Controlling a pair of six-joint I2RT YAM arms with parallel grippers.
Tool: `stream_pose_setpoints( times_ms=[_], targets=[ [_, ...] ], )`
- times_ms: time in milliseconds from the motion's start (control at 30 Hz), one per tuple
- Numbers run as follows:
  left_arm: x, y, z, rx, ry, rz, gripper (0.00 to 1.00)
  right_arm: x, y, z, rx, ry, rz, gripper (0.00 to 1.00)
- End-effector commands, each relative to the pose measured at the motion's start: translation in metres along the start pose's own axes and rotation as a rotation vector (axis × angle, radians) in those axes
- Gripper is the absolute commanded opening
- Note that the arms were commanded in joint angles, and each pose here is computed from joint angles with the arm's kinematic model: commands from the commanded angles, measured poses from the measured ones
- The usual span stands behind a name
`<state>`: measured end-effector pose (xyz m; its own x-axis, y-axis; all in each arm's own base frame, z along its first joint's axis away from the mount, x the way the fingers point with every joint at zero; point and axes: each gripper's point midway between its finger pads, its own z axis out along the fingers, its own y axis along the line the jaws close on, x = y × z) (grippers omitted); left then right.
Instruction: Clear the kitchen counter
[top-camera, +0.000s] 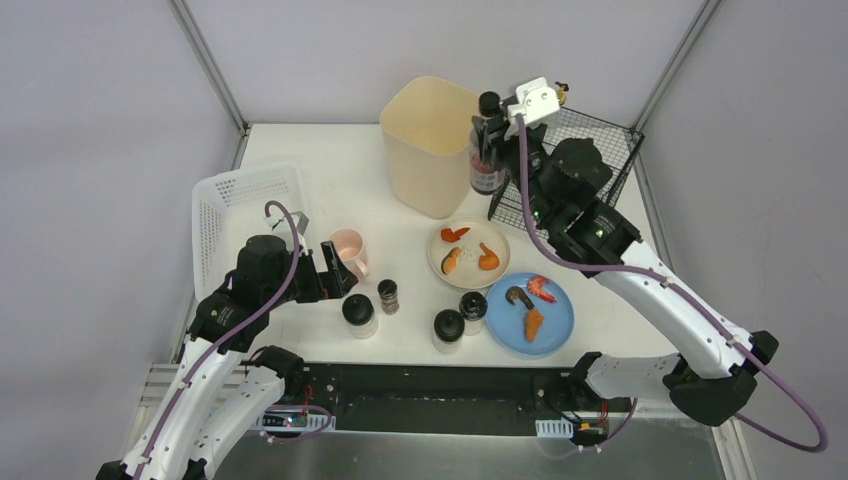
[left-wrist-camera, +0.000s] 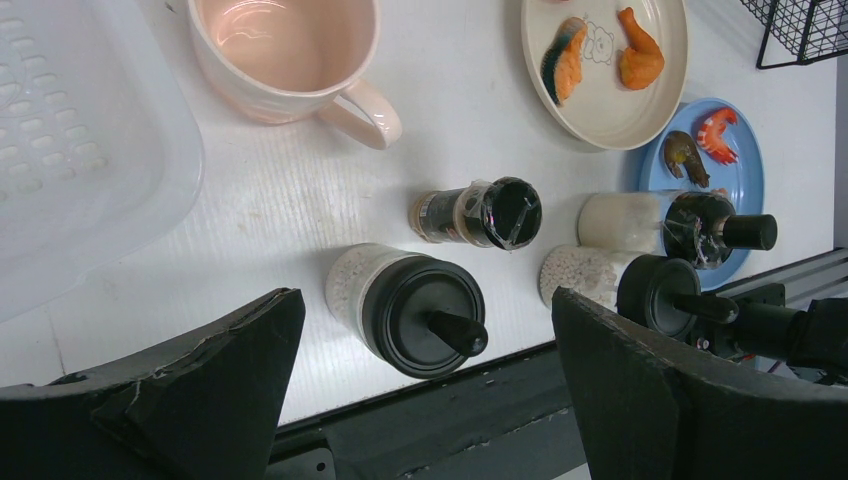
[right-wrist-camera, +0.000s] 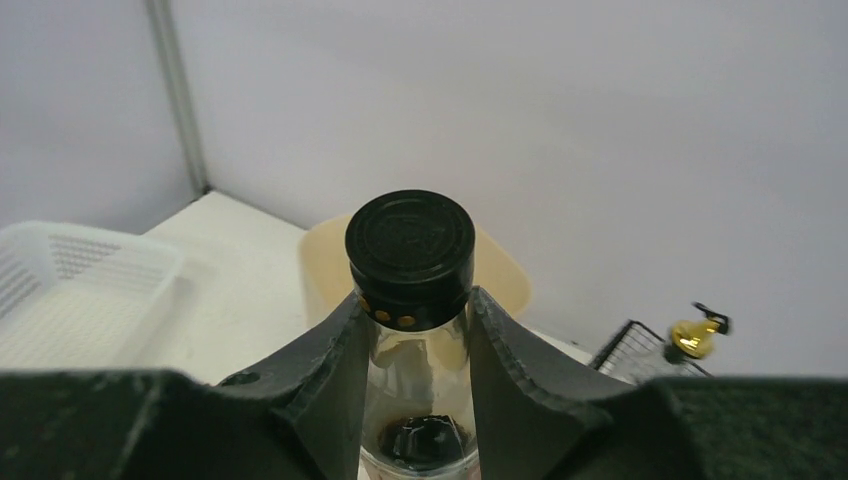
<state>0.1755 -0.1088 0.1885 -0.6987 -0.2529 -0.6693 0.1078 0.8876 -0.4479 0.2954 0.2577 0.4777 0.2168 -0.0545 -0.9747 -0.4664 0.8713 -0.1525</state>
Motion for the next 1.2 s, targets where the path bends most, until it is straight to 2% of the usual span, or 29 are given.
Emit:
stream_pose_setpoints(
  times_ms=[0, 433, 667, 900, 1167],
  targets=[
    [-0.003, -0.003, -0.003, 0.013, -0.011, -0.009, 1.00, -0.063, -0.073, 0.000, 0.213, -0.193, 0.104, 0.00],
    [-0.003, -0.004, -0.004, 0.023, -0.012, -0.006, 1.00, -0.046, -0.225, 0.012, 0.635, -0.217, 0.156, 0.00],
    [-0.004, -0.005, -0.005, 0.026, -0.018, -0.004, 1.00, -0.037, -0.291, 0.010, 0.786, -0.250, 0.162, 0.00],
    [-0.003, -0.006, -0.005, 0.030, -0.013, -0.002, 1.00, -0.026, -0.337, 0.016, 0.889, -0.263, 0.166, 0.00],
    [-0.003, -0.006, -0.005, 0.032, -0.016, -0.002, 1.00, 0.004, -0.358, 0.041, 0.911, -0.227, 0.160, 0.00]
  ],
)
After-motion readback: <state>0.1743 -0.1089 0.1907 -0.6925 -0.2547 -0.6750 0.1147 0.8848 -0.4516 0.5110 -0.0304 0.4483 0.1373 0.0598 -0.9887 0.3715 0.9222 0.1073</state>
